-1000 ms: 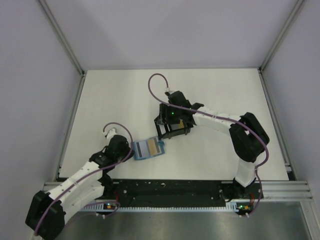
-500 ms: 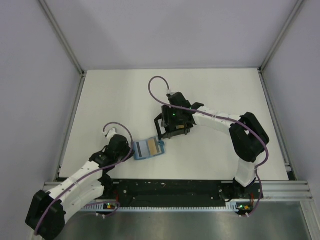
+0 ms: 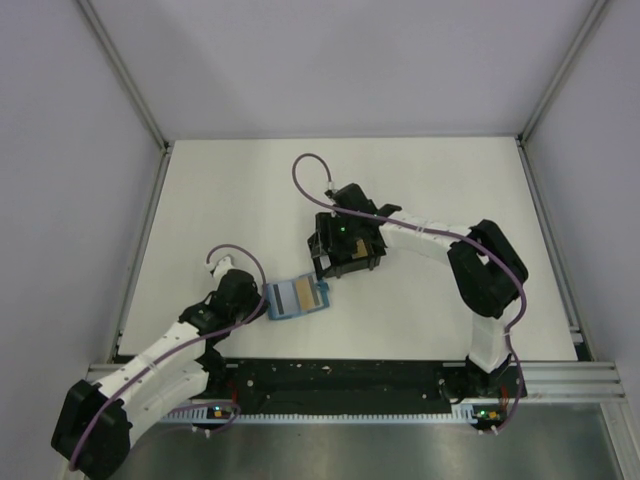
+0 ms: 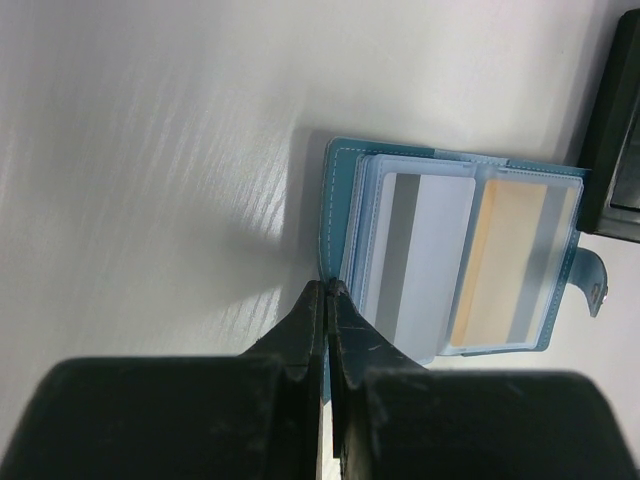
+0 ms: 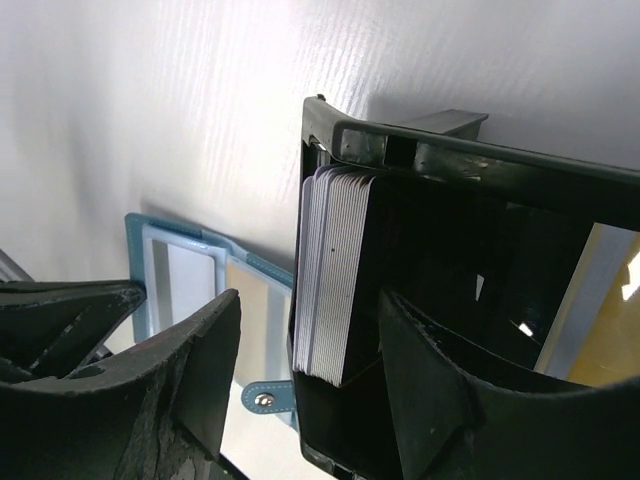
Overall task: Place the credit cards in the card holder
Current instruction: Pick up the credit card from the storage box.
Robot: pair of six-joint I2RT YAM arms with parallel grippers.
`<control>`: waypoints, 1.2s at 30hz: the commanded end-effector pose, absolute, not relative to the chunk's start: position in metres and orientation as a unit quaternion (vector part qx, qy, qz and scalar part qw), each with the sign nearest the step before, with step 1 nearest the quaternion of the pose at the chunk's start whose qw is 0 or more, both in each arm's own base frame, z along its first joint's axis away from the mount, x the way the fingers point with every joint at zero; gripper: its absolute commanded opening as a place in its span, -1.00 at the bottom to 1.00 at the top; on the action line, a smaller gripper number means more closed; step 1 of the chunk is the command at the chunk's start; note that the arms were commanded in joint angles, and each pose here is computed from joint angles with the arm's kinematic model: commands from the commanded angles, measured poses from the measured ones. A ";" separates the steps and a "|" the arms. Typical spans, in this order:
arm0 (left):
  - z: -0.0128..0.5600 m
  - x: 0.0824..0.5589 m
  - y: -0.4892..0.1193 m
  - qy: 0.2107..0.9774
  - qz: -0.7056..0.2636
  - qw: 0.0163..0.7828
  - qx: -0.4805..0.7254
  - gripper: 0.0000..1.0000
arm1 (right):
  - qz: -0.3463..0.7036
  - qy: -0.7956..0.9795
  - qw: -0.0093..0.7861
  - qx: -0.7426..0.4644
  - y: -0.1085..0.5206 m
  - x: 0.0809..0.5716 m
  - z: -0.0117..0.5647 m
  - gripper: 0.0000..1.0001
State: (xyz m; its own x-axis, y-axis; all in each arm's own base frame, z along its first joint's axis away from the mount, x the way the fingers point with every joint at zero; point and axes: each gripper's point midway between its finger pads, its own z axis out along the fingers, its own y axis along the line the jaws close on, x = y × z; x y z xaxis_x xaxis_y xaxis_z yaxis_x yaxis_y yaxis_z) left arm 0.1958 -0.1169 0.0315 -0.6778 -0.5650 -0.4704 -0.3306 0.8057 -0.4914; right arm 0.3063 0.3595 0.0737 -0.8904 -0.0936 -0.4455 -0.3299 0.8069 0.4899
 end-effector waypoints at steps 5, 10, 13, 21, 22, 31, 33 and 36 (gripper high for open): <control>0.045 0.210 -0.123 0.887 -0.202 0.334 -0.247 -1.00 | 0.358 0.900 0.222 -0.113 0.378 0.318 0.113 0.14; 0.045 0.210 -0.123 0.887 -0.203 0.334 -0.247 -1.00 | 0.371 0.893 0.227 -0.118 0.379 0.316 0.123 0.12; 0.045 0.210 -0.124 0.887 -0.205 0.333 -0.247 -1.00 | 0.371 0.893 0.226 -0.118 0.379 0.315 0.123 0.08; 0.045 0.209 -0.124 0.886 -0.207 0.333 -0.246 -1.00 | 0.357 0.898 0.231 -0.110 0.373 0.316 0.117 -0.20; 0.045 0.210 -0.124 0.886 -0.207 0.333 -0.247 -1.00 | 0.356 0.899 0.232 -0.108 0.372 0.316 0.117 -0.23; 0.045 0.209 -0.125 0.887 -0.209 0.332 -0.245 -1.00 | 0.334 0.905 0.240 -0.106 0.364 0.319 0.112 -0.74; 0.045 0.209 -0.125 0.886 -0.210 0.333 -0.245 -1.00 | 0.325 0.907 0.246 -0.104 0.361 0.322 0.111 -0.82; 0.046 0.209 -0.125 0.886 -0.210 0.333 -0.245 -1.00 | 0.307 0.911 0.253 -0.106 0.355 0.325 0.109 -0.88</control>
State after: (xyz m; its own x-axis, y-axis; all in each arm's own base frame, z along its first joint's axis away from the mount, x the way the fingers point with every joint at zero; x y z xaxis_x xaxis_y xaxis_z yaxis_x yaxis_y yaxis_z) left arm 0.1965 -0.1178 0.0295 -0.6835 -0.5623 -0.4654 -0.3307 0.8070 -0.4893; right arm 0.3137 0.3601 0.0838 -0.8904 -0.0543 -0.4520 -0.3170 0.7865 0.5300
